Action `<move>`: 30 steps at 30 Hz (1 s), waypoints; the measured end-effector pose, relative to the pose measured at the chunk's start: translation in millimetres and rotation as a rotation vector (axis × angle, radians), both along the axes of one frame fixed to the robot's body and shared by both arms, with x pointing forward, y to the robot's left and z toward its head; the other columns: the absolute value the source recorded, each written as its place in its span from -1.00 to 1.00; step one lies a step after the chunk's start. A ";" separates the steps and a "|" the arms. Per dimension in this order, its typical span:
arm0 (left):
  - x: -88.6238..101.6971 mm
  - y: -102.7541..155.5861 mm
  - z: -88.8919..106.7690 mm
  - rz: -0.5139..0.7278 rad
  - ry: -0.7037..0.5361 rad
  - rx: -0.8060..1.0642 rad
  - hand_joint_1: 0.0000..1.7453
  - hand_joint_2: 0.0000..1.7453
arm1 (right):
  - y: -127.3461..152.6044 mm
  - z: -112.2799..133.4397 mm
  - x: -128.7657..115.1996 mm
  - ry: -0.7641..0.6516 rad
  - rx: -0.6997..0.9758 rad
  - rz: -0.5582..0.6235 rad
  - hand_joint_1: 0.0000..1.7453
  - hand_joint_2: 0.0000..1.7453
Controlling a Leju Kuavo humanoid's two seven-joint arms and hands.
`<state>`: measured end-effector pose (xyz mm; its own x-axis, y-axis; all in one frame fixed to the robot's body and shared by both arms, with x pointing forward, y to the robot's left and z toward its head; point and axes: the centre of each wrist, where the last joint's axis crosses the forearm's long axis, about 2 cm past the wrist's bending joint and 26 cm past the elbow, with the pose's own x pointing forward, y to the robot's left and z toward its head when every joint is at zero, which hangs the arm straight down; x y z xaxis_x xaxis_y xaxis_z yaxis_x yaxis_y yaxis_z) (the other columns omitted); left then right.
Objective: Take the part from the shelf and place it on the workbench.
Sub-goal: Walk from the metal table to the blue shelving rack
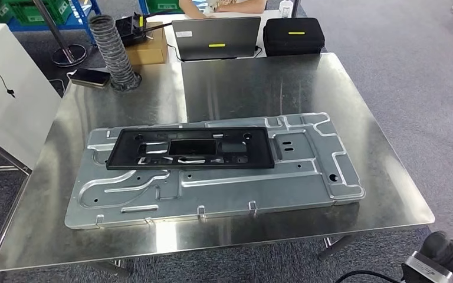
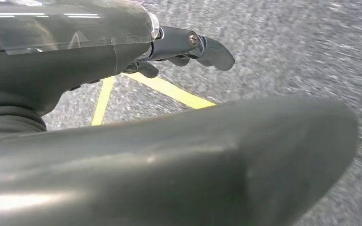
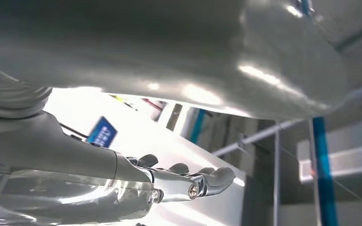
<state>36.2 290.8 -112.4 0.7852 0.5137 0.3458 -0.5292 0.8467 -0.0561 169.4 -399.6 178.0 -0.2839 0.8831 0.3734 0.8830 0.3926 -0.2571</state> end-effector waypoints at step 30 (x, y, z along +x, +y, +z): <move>-0.9 0.1 -0.1 -0.008 0.033 -0.009 -1.00 -1.00 | -25.7 -212.3 -70.2 0.688 0.727 -0.256 -1.00 -1.00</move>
<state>35.3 290.9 -112.5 0.8003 0.5101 0.3152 -0.5239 0.8505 -0.0463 99.3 -425.2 -34.2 0.3572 0.3831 0.8519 0.7138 0.4763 -0.5135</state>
